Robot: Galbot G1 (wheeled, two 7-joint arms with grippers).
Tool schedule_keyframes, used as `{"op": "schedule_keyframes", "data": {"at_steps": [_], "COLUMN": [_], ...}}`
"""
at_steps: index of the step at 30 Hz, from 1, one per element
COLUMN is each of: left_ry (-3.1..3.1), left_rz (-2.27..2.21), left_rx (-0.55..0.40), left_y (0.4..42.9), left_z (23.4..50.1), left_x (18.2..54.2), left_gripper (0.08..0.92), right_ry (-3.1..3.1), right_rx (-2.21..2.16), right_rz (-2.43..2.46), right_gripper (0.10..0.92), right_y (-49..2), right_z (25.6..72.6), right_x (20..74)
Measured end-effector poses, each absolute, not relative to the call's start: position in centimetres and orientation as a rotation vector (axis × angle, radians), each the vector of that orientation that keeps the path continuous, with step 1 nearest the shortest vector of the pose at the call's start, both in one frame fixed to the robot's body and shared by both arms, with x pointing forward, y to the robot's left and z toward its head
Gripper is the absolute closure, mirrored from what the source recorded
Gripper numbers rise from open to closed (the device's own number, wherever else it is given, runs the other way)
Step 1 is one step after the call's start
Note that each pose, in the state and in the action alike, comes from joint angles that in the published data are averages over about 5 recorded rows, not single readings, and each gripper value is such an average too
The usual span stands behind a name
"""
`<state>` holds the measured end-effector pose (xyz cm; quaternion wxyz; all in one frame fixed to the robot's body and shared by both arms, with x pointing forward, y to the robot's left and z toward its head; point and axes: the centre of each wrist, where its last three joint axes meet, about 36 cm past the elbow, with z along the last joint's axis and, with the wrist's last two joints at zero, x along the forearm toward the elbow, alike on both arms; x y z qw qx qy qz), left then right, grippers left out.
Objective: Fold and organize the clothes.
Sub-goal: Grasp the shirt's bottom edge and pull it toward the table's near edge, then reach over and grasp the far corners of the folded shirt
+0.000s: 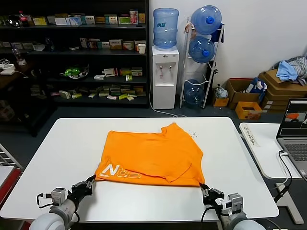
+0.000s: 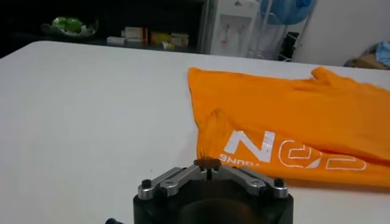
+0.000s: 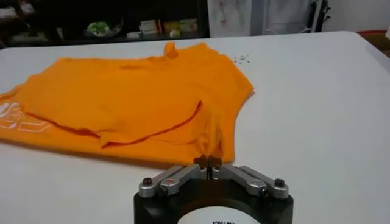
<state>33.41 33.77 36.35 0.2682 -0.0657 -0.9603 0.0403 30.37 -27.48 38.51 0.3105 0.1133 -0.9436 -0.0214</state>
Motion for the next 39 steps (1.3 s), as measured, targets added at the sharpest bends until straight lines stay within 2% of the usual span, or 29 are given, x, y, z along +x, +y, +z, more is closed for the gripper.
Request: {"op": "schedule_keyframes", "data": {"at_steps": [19, 23, 29, 39], "left_ry": [-2.437, -2.405, -2.394, -2.559], "left_rz": [0.156, 0.159, 0.151, 0.175], "left_rx": [-0.155, -0.155, -0.146, -0.172], "left_y": [32.4, 31.9, 31.8, 32.7], "left_z": [42.0, 42.8, 43.8, 45.9], "left_x": [28.0, 27.1, 26.8, 30.8], "left_gripper": [0.909, 0.863, 0.696, 0.401], "right_ry": [-2.345, -2.323, -2.351, -2.559], "right_rx": [0.295, 0.289, 0.283, 0.296], "right_rz": [-0.015, 0.004, 0.038, 0.002], "right_gripper": [0.878, 0.787, 0.623, 0.337], "right_y": [-27.6, -27.6, -28.0, -28.8], "right_z": [43.1, 43.8, 44.9, 46.5], "right_x": [25.9, 25.4, 26.1, 31.7]}}
